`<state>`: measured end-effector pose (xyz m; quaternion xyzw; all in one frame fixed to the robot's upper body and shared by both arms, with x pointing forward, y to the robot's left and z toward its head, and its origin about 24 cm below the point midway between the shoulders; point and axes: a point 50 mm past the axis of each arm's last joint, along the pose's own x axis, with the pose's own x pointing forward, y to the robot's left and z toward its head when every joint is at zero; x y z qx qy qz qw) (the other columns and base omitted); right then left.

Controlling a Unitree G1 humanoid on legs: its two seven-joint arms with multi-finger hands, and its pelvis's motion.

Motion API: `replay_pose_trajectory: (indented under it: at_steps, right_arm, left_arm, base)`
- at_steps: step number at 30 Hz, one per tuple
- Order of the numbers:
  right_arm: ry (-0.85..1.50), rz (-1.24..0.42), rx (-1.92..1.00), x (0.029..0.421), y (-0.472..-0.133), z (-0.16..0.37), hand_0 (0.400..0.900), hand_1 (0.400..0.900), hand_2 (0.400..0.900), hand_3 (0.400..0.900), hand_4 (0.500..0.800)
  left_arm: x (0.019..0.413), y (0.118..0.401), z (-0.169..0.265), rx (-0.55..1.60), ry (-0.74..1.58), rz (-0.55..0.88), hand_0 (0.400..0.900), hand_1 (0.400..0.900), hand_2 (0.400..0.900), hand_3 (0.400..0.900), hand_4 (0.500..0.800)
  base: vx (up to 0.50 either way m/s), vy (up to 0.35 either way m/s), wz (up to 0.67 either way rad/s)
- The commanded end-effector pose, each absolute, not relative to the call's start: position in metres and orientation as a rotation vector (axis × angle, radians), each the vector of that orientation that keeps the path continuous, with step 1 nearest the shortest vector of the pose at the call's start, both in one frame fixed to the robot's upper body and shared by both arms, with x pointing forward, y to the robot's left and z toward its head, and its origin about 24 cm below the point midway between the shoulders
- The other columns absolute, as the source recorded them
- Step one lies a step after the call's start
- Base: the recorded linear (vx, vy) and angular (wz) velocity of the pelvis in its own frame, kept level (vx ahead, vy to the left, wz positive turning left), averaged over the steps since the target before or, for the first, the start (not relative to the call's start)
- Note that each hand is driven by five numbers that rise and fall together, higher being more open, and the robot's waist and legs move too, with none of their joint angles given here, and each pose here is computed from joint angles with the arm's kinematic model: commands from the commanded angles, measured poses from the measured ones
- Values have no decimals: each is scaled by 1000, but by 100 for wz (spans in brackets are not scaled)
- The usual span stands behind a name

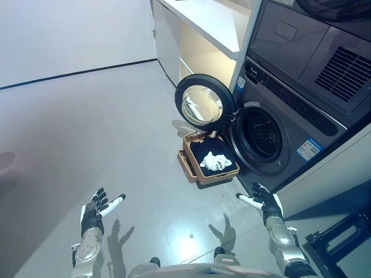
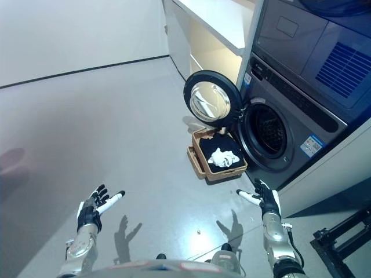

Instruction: Put the clothes in the basket into the washing machine.

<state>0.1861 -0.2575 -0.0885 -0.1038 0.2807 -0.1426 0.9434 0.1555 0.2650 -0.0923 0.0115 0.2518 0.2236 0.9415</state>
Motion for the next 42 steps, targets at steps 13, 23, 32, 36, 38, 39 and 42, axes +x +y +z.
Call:
replay_pose_trajectory:
  at_steps: [13, 23, 32, 36, 38, 39, 42]
  right_arm:
    - [335, -271, -177, 239, -250, -47, 900, 900, 900, 900, 800]
    - [285, -302, -167, 252, -256, -32, 900, 900, 900, 900, 800]
    - [305, -410, -268, 242, -296, -27, 900, 900, 900, 900, 800]
    - [374, -407, -337, 234, -304, -37, 900, 900, 900, 900, 800]
    - [407, -427, -339, 226, -306, -44, 900, 900, 900, 900, 800]
    - [422, -430, -350, 222, -308, -47, 900, 900, 900, 900, 800]
    - [447, -473, -339, 212, -314, -51, 900, 900, 900, 900, 800]
  left_arm:
    - [181, 314, -40, 120, 254, 552, 900, 900, 900, 900, 800]
    - [197, 301, -43, 16, 246, 567, 900, 900, 900, 900, 800]
    - [234, 264, -25, -180, 110, 470, 900, 900, 900, 900, 800]
    - [239, 267, -21, -187, 92, 504, 900, 900, 900, 900, 800]
    - [239, 270, -22, -192, 95, 524, 900, 900, 900, 900, 800]
    - [239, 271, -24, -191, 105, 530, 900, 900, 900, 900, 800]
    - [240, 269, -27, -205, 117, 537, 900, 900, 900, 900, 800]
  base:
    - [160, 43, 1]
    - [247, -236, 36]
    - [206, -223, 70]
    - [138, -199, -7]
    - [207, -332, 25]
    - [208, -343, 29]
    - [194, -334, 7]
